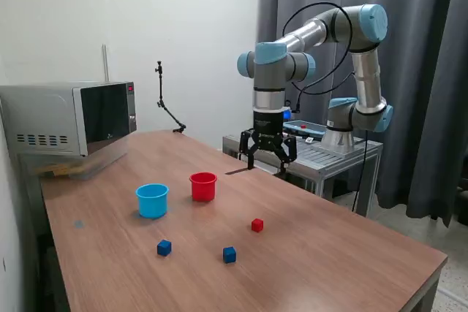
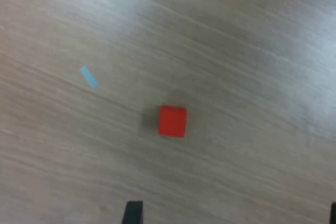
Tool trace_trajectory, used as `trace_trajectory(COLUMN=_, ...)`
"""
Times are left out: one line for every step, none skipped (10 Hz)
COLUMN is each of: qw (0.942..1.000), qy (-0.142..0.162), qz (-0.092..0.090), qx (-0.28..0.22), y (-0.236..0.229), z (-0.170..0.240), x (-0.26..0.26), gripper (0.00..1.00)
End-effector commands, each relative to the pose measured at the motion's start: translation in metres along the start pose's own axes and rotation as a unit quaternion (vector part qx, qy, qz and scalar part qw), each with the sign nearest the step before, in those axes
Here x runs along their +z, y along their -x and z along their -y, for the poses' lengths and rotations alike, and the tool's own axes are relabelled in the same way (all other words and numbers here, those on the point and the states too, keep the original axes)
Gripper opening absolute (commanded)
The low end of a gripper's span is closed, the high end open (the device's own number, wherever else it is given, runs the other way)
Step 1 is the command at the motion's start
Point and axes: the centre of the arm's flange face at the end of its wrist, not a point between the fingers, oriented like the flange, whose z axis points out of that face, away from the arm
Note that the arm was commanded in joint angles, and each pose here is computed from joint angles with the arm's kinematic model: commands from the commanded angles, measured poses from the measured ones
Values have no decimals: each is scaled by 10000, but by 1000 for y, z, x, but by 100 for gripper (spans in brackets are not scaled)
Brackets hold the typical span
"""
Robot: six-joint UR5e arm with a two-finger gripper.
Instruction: Place red objects in the red bin, and blue objects in the blue bin.
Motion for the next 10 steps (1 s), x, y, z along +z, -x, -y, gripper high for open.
trace_trajectory(qw=9999, qy=-108, qz=-53, qx=42, y=1, z=6, x=13, gripper=100)
trace_trajectory(qw=9999, qy=-116, qz=-56, qx=27, y=1, z=6, x=15, gripper=100)
trace_trajectory(qw=9998, qy=-167, qz=-69, qx=36, y=1, z=8, x=22, gripper=100)
trace_trajectory(qw=9996, qy=-256, qz=-92, qx=47, y=1, z=11, x=33, gripper=100)
trace_trajectory(qw=9995, qy=-284, qz=-108, qx=48, y=1, z=13, x=40, gripper=100)
trace_trajectory(qw=9999, qy=-123, qz=-66, qx=42, y=2, z=11, x=43, gripper=100)
trace_trajectory(qw=10000, qy=-16, qz=-77, qx=47, y=2, z=13, x=55, gripper=100)
trace_trajectory(qw=9997, qy=106, qz=-234, qx=51, y=-1, z=13, x=60, gripper=100)
trace_trajectory(qw=9993, qy=247, qz=-292, qx=50, y=-2, z=12, x=63, gripper=100)
trace_trajectory(qw=9994, qy=160, qz=-316, qx=56, y=-3, z=16, x=77, gripper=100)
